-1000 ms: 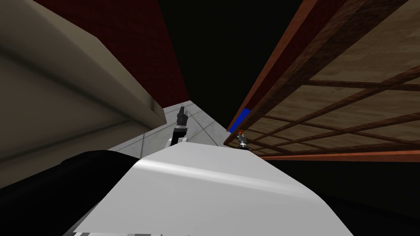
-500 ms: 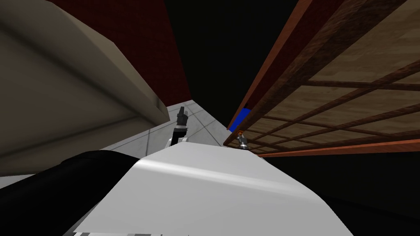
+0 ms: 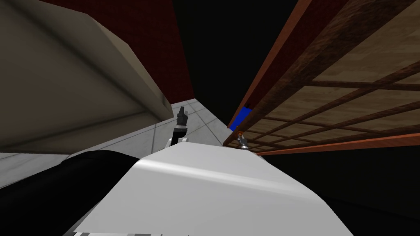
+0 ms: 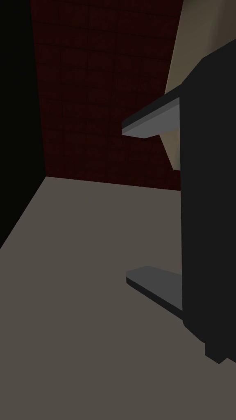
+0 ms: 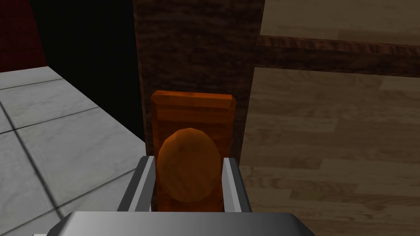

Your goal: Pull the door open

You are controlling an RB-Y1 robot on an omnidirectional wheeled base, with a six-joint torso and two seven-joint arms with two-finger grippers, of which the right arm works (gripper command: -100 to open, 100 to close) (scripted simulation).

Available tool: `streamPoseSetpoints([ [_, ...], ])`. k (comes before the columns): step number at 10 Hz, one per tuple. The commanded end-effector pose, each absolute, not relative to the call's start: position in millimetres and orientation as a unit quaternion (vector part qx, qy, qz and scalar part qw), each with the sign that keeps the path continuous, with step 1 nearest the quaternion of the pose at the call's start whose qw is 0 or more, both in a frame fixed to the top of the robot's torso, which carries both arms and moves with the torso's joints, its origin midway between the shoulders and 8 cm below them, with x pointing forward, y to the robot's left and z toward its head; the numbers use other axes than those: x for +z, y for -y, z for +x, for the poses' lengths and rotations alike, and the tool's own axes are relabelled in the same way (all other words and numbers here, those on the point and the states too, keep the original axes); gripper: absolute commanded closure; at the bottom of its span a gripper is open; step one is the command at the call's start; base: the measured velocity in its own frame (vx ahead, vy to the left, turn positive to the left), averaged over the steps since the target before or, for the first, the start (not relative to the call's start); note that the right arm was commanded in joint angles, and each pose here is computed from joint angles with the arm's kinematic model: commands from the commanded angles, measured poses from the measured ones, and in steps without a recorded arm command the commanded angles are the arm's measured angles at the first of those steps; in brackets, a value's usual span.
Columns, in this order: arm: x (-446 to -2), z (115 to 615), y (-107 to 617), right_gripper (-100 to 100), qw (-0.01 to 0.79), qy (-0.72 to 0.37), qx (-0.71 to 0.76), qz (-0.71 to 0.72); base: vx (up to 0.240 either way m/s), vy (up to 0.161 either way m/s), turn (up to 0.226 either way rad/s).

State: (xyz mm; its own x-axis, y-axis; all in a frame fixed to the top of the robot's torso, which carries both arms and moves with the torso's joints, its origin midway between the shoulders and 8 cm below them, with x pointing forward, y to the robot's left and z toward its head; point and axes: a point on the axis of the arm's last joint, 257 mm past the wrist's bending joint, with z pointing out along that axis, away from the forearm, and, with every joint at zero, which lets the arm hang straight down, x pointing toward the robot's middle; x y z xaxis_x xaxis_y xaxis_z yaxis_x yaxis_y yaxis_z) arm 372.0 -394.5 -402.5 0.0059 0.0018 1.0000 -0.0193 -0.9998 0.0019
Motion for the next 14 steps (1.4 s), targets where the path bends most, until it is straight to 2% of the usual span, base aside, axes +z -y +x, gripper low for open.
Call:
streamPoseSetpoints([
  [1, -400, 364, 395, 100, -0.001, -0.002, 0.707, 0.707, -0.245, -0.017, 0.107],
  [3, -402, 364, 396, 100, -0.001, -0.004, 0.706, 0.708, -0.159, -0.03, 0.05],
  [11, -400, 321, 397, 100, -0.035, -0.035, 0.706, 0.706, -0.194, -0.063, 0.133],
  [14, -403, 317, 397, 100, -0.037, -0.037, 0.704, 0.709, -0.124, -0.034, 0.084],
])
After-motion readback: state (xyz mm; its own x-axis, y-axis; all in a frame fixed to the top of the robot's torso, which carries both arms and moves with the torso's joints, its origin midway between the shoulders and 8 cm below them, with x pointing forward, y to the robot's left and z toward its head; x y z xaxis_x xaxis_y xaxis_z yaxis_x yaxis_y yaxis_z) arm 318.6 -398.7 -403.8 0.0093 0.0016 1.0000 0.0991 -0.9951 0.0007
